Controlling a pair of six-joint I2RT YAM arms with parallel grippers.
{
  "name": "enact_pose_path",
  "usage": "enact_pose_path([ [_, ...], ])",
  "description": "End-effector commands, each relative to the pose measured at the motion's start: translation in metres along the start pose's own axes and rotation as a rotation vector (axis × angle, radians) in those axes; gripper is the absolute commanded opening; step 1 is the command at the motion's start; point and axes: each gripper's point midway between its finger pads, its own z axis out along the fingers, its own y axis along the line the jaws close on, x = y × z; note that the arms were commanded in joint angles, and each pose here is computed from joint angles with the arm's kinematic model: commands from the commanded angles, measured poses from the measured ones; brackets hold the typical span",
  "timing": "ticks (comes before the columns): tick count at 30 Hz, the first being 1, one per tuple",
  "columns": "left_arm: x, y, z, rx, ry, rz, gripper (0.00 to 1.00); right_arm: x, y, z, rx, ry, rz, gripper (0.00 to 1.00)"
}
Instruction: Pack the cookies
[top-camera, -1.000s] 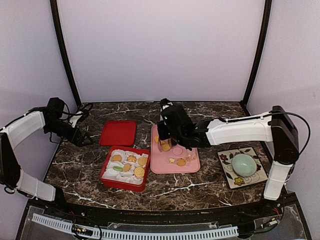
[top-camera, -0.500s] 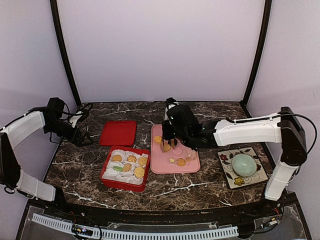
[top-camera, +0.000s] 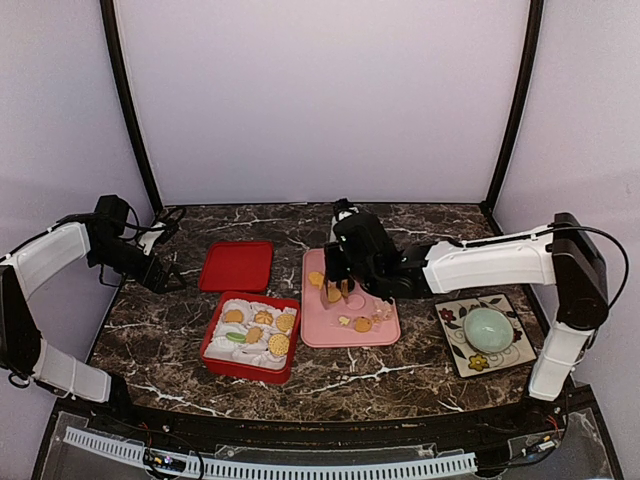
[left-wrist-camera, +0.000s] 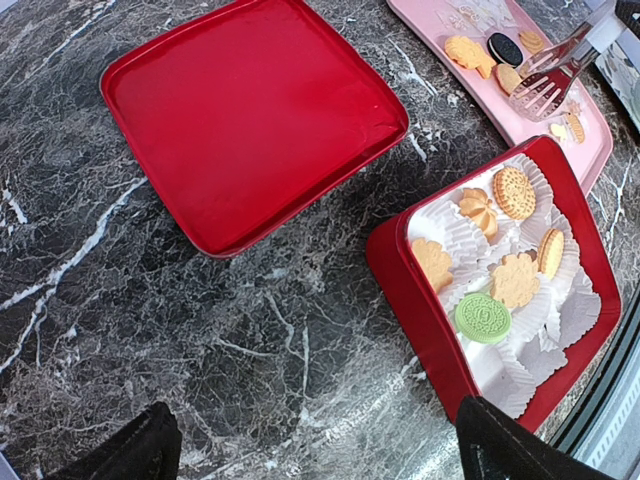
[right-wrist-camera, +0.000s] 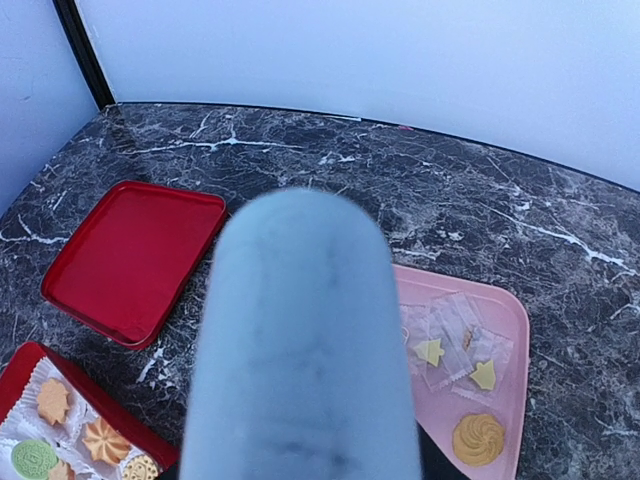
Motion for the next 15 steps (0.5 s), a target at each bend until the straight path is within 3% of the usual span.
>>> enact_pose_path([
  [1, -0.001, -0.004, -0.006, 0.008, -0.013, 0.004, 0.98, 0.004, -0.007, 0.012, 0.012, -0.003, 0.020, 0.43],
  [15, -0.001, -0.004, -0.005, 0.011, -0.013, 0.004, 0.98, -0.020, 0.011, 0.027, -0.003, -0.040, -0.037, 0.43],
])
